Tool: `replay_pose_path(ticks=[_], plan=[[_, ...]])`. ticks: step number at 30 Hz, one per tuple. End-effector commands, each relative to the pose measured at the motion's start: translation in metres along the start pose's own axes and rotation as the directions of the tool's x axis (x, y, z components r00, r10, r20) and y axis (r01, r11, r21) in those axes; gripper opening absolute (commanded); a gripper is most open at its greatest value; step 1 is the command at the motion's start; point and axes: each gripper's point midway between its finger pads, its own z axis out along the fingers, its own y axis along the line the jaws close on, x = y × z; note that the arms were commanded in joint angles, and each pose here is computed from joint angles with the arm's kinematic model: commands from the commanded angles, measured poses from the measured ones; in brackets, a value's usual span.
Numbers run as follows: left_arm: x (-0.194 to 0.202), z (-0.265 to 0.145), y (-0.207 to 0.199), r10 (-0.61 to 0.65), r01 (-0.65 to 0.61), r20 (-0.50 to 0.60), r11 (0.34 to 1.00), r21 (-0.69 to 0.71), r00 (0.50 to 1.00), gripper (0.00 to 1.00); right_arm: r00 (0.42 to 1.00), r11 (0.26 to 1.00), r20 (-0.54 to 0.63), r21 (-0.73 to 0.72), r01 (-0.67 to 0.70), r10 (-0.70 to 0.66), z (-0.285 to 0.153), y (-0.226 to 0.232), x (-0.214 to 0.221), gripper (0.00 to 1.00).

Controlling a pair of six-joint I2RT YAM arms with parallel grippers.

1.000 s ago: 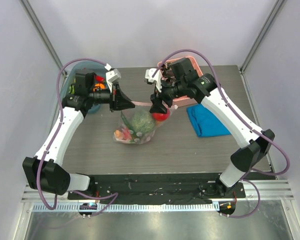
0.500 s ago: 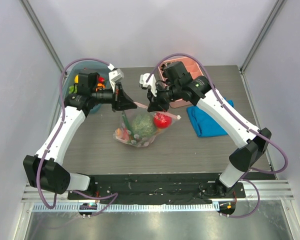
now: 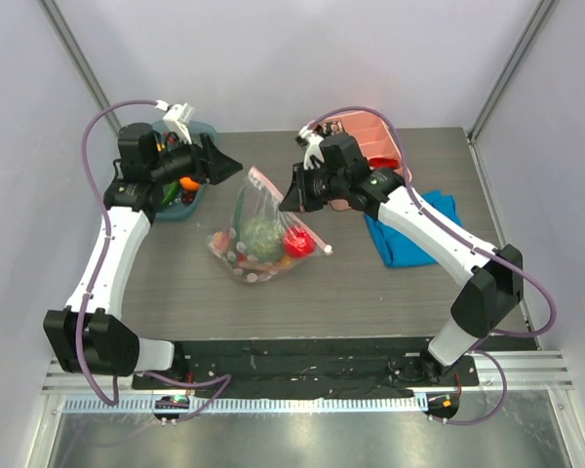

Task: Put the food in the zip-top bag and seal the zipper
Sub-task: Place the zipper food storage bag at the center of the board.

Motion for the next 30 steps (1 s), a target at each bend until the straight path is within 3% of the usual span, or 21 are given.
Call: replay_pose_path(ticks=[1, 4, 9, 15, 18, 28, 30], plan=[[-0.036, -0.024, 0.001, 0.067, -0.051, 0.101, 0.988, -0.149, 0.993, 0.69, 0.850, 0.913, 0.387, 0.047, -0.406, 0.358, -0.024, -0.004, -0.085, 0.01], [-0.023, -0.038, -0.009, 0.121, -0.107, 0.073, 0.980, -0.169, 0.990, 0.70, 0.769, 0.864, 0.435, -0.045, -0.501, 0.468, -0.023, 0.003, -0.103, 0.01], [0.002, -0.036, -0.032, 0.238, -0.231, 0.017, 0.954, -0.193, 0.971, 0.70, 0.609, 0.717, 0.439, -0.128, -0.685, 0.660, -0.004, -0.005, -0.113, 0.01], [0.026, -0.015, -0.061, 0.366, -0.370, -0.056, 0.913, -0.170, 0.929, 0.70, 0.498, 0.590, 0.403, -0.141, -0.795, 0.768, 0.015, -0.011, -0.110, 0.01], [0.032, -0.005, -0.055, 0.404, -0.416, -0.098, 0.886, -0.204, 0.910, 0.70, 0.452, 0.543, 0.396, -0.153, -0.825, 0.799, 0.020, -0.010, -0.108, 0.01], [0.040, 0.034, -0.038, 0.420, -0.449, -0.159, 0.848, -0.280, 0.893, 0.70, 0.411, 0.514, 0.417, -0.172, -0.840, 0.811, 0.016, -0.007, -0.110, 0.01], [0.040, 0.039, -0.032, 0.399, -0.429, -0.157, 0.849, -0.308, 0.903, 0.66, 0.401, 0.506, 0.414, -0.181, -0.843, 0.817, 0.015, -0.005, -0.111, 0.01]])
